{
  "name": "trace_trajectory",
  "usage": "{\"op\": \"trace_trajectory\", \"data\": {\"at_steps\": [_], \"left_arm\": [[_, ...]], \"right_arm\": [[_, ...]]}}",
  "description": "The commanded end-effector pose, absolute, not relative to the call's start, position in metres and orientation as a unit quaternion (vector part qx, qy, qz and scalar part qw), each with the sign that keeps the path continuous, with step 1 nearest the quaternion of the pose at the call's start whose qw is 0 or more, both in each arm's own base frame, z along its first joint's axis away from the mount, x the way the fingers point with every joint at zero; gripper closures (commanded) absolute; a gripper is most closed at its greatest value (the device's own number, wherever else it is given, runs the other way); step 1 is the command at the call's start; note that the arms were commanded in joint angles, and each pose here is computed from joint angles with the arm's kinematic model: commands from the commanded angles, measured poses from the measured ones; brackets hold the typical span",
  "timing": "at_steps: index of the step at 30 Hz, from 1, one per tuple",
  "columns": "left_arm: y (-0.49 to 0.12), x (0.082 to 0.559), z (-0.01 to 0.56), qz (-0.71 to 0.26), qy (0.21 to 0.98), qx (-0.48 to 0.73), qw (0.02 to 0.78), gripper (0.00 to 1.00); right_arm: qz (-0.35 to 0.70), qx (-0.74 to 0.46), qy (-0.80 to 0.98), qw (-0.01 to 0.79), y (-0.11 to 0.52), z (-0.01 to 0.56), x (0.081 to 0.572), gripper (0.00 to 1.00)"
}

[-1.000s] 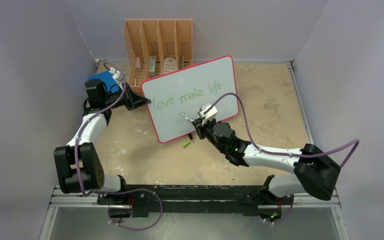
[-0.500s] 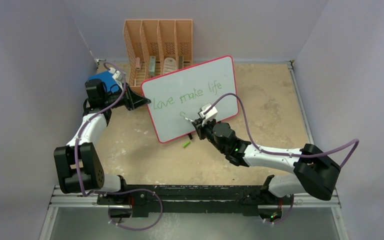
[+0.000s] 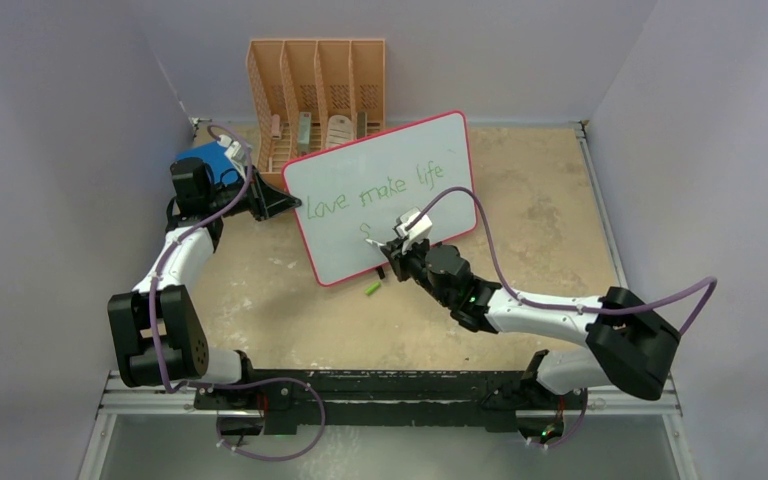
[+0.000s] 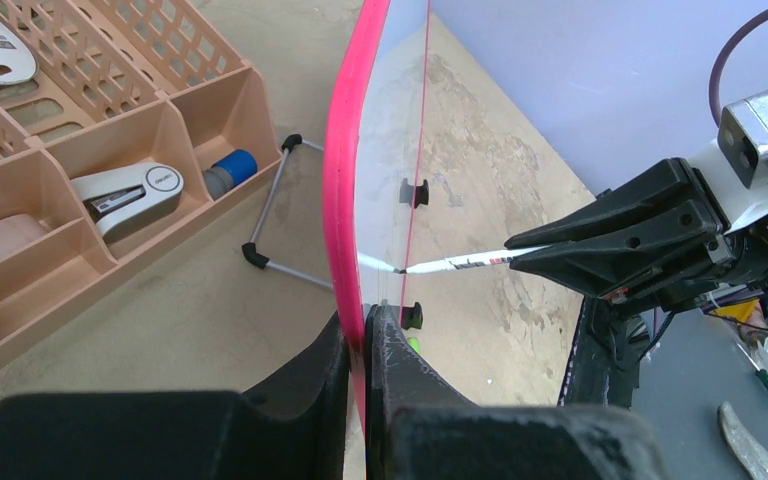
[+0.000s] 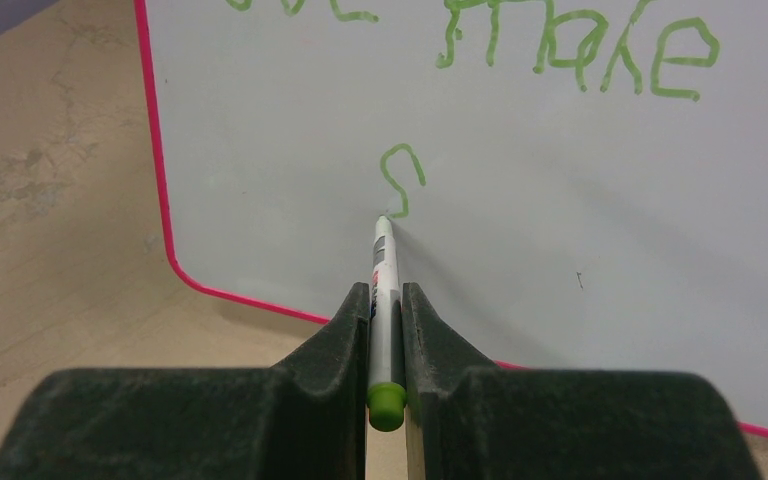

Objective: Write a sentence on the whiteboard

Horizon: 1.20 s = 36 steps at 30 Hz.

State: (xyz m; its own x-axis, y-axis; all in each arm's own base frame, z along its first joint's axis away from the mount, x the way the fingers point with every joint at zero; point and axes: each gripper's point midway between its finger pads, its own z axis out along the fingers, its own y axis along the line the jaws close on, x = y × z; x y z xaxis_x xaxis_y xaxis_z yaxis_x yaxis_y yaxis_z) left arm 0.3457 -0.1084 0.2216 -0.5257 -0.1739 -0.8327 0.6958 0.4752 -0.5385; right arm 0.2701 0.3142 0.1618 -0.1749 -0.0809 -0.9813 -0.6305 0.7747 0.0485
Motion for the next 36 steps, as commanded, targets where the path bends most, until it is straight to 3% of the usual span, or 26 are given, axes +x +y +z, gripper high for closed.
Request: {"op": "trace_trajectory", "data": {"at_steps": [1,24,36], "left_arm": [[-0.105,0.351,0.244,-0.450,0.707,0.217,0.501,1.00],[-0.105,0.351,0.244,-0.450,0.707,0.217,0.501,1.00],[-0.105,0.350,0.244,-0.449,0.707,0.217,0.502,1.00]], "right_arm": [[0.240,-0.215,0.714,0.622,0.321,0.187,0.281,1.00],[0.265,-0.203,0.697,0.634,0.314,0.216,0.272,1.00],[0.218,-0.183,0.714,0.639,0.292,0.201,0.284,1.00]]}}
